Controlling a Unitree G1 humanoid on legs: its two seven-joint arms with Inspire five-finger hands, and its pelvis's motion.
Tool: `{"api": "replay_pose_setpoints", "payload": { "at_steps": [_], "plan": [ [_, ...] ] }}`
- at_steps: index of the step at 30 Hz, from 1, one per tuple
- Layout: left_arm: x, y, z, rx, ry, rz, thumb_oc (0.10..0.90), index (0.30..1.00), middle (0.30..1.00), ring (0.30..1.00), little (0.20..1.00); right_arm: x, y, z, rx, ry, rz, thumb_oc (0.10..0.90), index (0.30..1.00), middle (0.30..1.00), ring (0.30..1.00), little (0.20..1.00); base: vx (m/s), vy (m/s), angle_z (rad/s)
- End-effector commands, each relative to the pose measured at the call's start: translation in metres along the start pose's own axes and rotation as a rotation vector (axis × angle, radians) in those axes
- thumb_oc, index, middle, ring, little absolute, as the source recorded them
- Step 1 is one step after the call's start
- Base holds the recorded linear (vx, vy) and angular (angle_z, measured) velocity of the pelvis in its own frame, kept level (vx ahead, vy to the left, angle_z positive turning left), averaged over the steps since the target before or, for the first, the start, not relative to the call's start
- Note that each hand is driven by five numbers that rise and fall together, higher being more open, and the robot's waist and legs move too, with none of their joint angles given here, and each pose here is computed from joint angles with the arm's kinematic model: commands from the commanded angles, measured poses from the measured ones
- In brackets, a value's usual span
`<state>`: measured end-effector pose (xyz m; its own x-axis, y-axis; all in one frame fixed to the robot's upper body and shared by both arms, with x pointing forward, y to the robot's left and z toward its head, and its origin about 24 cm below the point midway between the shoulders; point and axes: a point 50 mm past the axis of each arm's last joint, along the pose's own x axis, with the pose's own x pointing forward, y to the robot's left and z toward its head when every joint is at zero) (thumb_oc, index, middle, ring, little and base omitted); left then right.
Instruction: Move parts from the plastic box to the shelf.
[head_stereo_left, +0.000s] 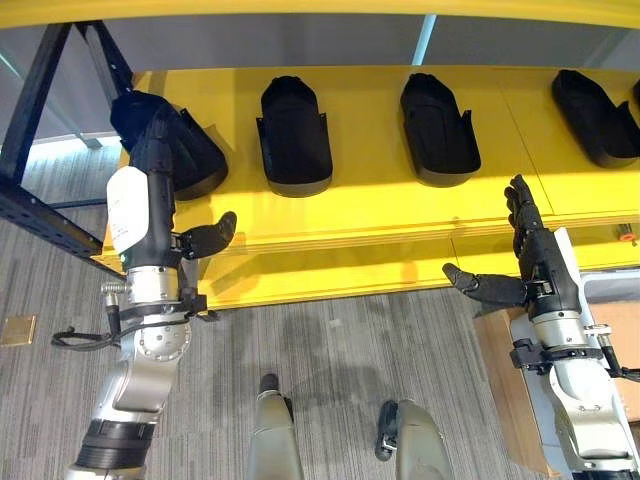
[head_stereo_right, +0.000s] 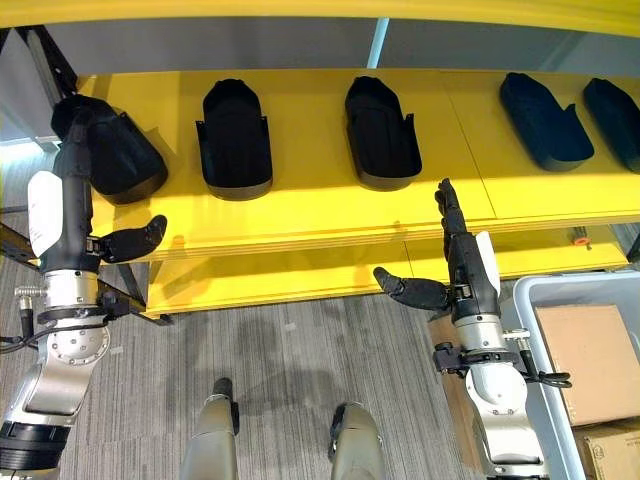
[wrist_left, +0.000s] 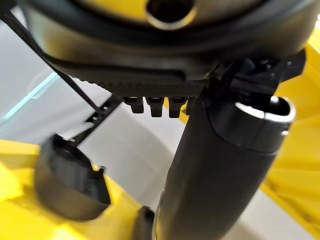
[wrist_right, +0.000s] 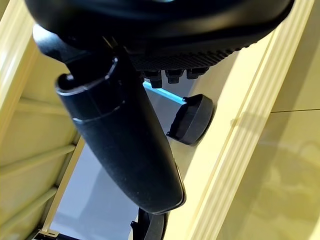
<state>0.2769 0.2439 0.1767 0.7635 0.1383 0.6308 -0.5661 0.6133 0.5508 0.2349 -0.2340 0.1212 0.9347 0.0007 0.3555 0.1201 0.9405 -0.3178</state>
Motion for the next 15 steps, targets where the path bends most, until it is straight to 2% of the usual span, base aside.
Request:
{"api": "replay_pose_setpoints", "payload": {
  "at_steps": [1, 7, 15],
  "plan": [
    [0.038, 0.022, 0.035, -0.071, -0.170, 0.212, 0.900, 1.000, 1.000, 1.000, 1.000, 0.020, -0.008, 0.057, -0.021, -0.330, -0.037, 0.900, 1.000, 1.000, 1.000, 1.000, 0.01, -0.003, -0.05],
    [0.056, 0.023, 0.038, -0.117, -0.152, 0.270, 0.900, 1.000, 1.000, 1.000, 1.000, 0.022, -0.004, 0.061, -0.012, -0.347, -0.014, 0.900, 1.000, 1.000, 1.000, 1.000, 0.00, -0.001, -0.01],
    [0.083, 0.033, 0.031, -0.008, -0.120, 0.342, 0.900, 1.000, 1.000, 1.000, 1.000, 0.021, -0.003, 0.065, -0.019, -0.367, 0.011, 0.900, 1.000, 1.000, 1.000, 1.000, 0.00, 0.000, 0.00]
  ]
}}
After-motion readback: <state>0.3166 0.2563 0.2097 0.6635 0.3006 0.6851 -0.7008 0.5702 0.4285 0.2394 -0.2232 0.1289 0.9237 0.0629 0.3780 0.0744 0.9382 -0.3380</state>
